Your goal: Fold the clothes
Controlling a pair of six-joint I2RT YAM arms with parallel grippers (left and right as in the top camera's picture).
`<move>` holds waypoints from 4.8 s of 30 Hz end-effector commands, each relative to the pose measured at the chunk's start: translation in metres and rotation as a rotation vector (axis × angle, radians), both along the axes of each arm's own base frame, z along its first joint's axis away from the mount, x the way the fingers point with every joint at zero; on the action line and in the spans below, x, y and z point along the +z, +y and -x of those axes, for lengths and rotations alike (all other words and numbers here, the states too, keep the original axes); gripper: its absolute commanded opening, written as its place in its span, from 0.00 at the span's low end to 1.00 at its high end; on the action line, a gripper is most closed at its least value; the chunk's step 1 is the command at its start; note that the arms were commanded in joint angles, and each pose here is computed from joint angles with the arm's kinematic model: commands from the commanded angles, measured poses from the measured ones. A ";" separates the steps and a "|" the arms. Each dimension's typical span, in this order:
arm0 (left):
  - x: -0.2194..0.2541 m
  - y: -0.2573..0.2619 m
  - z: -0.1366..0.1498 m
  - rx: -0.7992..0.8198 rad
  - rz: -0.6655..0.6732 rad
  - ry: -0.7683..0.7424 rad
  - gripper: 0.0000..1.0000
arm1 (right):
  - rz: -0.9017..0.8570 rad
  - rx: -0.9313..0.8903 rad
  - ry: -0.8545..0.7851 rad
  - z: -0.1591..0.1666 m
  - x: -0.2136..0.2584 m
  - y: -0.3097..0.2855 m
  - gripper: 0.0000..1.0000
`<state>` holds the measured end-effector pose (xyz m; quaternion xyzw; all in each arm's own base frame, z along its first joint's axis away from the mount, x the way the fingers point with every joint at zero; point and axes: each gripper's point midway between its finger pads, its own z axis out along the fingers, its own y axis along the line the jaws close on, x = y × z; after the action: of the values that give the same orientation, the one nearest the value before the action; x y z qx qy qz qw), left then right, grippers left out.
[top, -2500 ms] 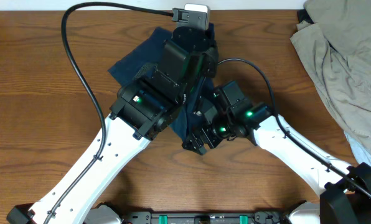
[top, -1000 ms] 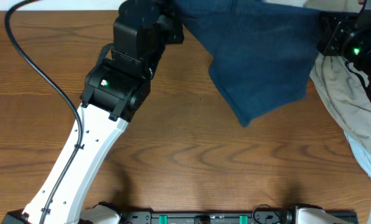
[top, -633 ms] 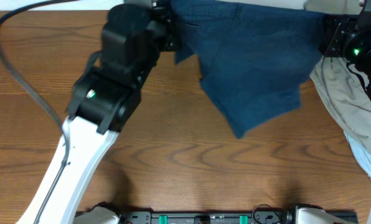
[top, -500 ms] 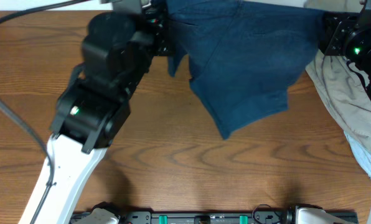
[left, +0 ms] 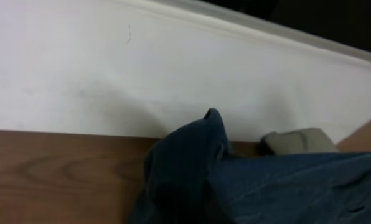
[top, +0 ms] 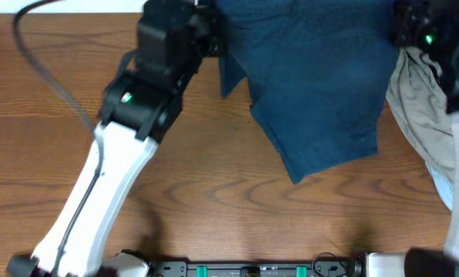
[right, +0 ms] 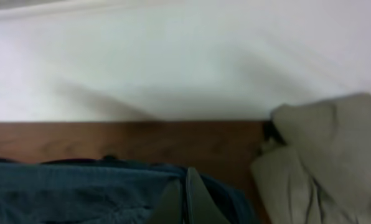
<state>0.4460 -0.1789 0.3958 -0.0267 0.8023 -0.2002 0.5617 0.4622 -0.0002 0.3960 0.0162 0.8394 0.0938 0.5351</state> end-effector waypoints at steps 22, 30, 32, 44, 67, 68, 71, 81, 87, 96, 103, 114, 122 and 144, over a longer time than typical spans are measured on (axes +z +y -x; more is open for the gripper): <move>-0.036 0.080 -0.028 -0.013 0.204 0.207 0.06 | 0.079 -0.065 0.121 0.016 -0.006 -0.027 0.04; 0.046 0.050 -0.010 -0.204 0.334 -0.020 0.06 | 0.011 0.405 0.345 0.037 -0.074 0.055 0.50; 0.068 0.048 -0.002 -0.214 0.375 -0.071 0.06 | 0.032 0.498 0.377 0.040 -0.089 0.073 0.60; 0.149 0.055 0.068 -0.251 0.402 -0.272 0.06 | 0.170 0.773 0.405 0.037 -0.135 0.164 0.86; 0.122 0.055 0.062 -0.239 0.333 -0.195 0.06 | 0.192 1.018 0.495 0.095 -0.145 0.197 0.83; 0.123 0.055 0.062 -0.239 0.333 -0.197 0.06 | 0.200 1.027 0.493 0.096 -0.146 0.197 0.85; 0.123 0.055 0.062 -0.240 0.334 -0.200 0.06 | 0.222 1.035 0.486 0.095 -0.147 0.196 0.91; 0.127 0.055 0.065 -0.242 0.334 -0.209 0.06 | 0.249 1.130 0.461 0.101 -0.181 0.229 0.94; 0.126 0.055 0.065 -0.242 0.334 -0.208 0.06 | 0.303 1.172 0.451 0.109 -0.200 0.251 0.31; 0.099 0.054 0.061 -0.234 0.284 -0.119 0.06 | 0.456 0.472 0.394 0.023 -0.154 0.171 0.01; 0.056 0.079 0.027 -0.054 0.203 -0.025 0.06 | 0.536 -0.043 0.130 -0.032 -0.046 0.058 0.01; -0.004 0.091 -0.048 0.095 0.234 0.052 0.06 | 0.492 -0.405 -0.043 -0.031 0.043 -0.034 0.01; -0.124 0.096 -0.004 0.154 0.141 0.553 0.06 | 0.462 -0.233 0.488 0.025 -0.085 -0.019 0.01; -0.207 0.173 0.099 0.392 -0.238 1.016 0.72 | 0.024 0.783 1.074 0.184 -0.195 0.111 0.29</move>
<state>0.3439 -0.0377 0.1902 -0.1919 0.9744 -0.0298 0.1136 0.2767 0.1068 0.1945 -0.2231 0.9466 0.2270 -0.0517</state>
